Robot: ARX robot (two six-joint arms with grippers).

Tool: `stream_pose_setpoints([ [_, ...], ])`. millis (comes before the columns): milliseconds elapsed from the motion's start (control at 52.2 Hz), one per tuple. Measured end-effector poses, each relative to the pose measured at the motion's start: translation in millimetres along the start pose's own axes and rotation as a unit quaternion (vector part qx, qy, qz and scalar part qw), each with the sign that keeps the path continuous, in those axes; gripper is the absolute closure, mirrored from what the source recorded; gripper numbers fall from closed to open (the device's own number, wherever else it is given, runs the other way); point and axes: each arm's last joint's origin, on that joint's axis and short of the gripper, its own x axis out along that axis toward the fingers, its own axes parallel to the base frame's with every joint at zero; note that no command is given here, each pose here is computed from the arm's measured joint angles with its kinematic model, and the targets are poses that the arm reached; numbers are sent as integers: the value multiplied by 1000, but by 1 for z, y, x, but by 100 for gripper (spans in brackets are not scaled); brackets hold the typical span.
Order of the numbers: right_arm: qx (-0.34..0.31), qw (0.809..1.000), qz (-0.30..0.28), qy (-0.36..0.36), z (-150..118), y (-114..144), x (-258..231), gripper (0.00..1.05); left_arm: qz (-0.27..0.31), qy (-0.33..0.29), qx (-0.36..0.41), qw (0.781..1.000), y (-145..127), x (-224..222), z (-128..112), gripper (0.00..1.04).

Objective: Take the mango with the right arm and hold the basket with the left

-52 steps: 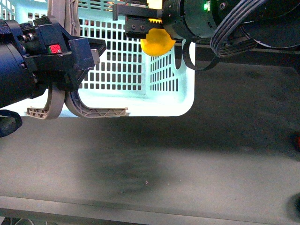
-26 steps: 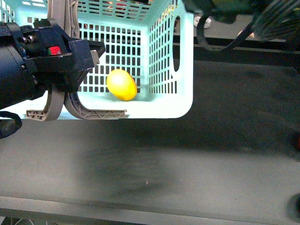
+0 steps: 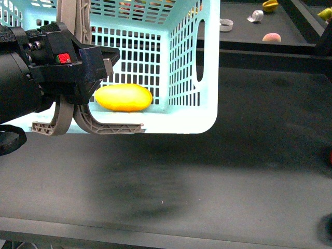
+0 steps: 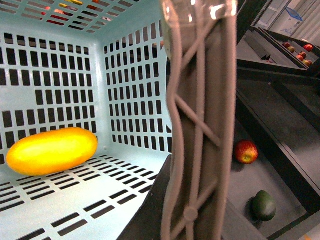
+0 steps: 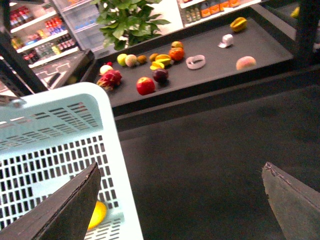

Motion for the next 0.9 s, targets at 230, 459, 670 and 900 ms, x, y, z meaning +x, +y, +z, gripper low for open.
stream_pose_setpoints([
  [230,2,998,-55,0,-6,-37,-55,8,3,-1,0,1000,0,0,0,99],
  [459,9,999,-53,-9,-4,-41,-66,8,2,-1,0,1000,0,0,0,99],
  [670,-10,999,-7,-34,-6,-44,-66,17,2,0,0,1000,0,0,0,99],
  [900,-135,987,24,-83,-13,-61,-76,52,2,-1,-1,1000,0,0,0,99],
])
